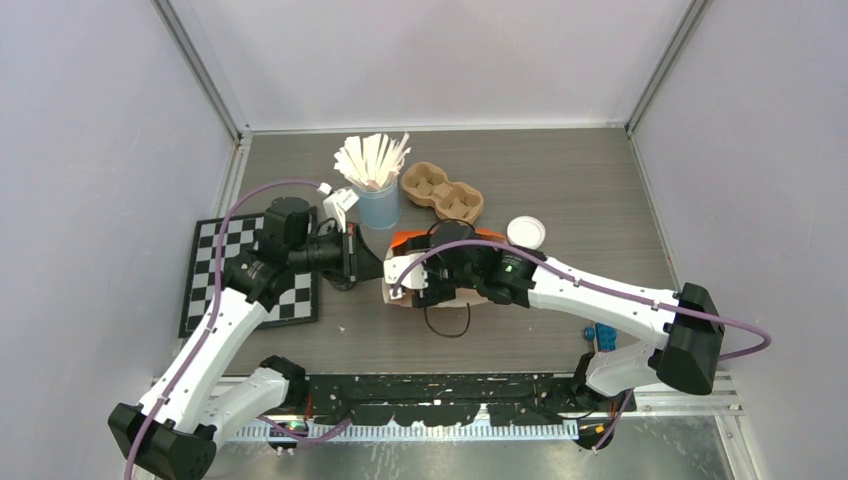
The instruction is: Pack the takeout coffee
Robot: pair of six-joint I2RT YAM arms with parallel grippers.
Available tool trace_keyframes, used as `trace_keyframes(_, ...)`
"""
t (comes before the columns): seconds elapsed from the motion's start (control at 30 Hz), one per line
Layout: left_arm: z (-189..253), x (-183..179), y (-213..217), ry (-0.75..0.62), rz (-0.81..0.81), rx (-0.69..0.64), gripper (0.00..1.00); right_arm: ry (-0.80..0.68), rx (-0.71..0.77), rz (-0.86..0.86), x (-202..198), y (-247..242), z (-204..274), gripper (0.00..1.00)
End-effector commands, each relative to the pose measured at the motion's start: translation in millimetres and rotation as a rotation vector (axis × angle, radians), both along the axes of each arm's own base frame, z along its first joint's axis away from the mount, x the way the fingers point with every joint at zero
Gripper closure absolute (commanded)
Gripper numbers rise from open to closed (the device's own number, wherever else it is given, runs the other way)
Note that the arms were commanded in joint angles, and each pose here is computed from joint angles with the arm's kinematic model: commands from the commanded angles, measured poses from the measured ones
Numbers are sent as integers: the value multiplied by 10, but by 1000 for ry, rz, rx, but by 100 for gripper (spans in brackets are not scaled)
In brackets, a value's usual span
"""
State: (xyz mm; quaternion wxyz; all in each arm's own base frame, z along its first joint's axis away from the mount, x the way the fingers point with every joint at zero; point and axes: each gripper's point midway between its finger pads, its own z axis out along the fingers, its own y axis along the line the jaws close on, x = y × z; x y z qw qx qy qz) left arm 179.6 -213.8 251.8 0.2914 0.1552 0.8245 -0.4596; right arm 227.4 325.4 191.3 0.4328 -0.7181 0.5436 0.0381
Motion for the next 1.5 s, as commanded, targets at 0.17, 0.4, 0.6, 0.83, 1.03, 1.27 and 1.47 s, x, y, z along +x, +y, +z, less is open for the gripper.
trace_keyframes(0.17, 0, -104, 4, 23, -24, -18, 100, -89, -4, 48, 82, 55, -21, 37)
trace_keyframes(0.4, -59, -110, 69, 55, 17, 24, 100, -137, -1, 60, 89, 10, 45, 37)
trace_keyframes(0.6, -22, -70, 79, 65, 57, 19, 100, -155, -32, 107, -9, -23, 87, 37)
trace_keyframes(0.83, 9, -52, 71, 88, 85, 1, 100, -189, -53, 144, -19, 58, 12, 37)
trace_keyframes(1.03, 41, -83, 62, 94, 84, -20, 100, -196, -64, 140, 13, 89, -46, 37)
trace_keyframes(1.27, 25, -115, 68, 106, 89, -26, 100, -188, -67, 147, 17, 127, -155, 37)
trace_keyframes(1.47, -7, -119, 59, 126, 92, -30, 100, -178, -67, 169, -8, 164, -207, 37)
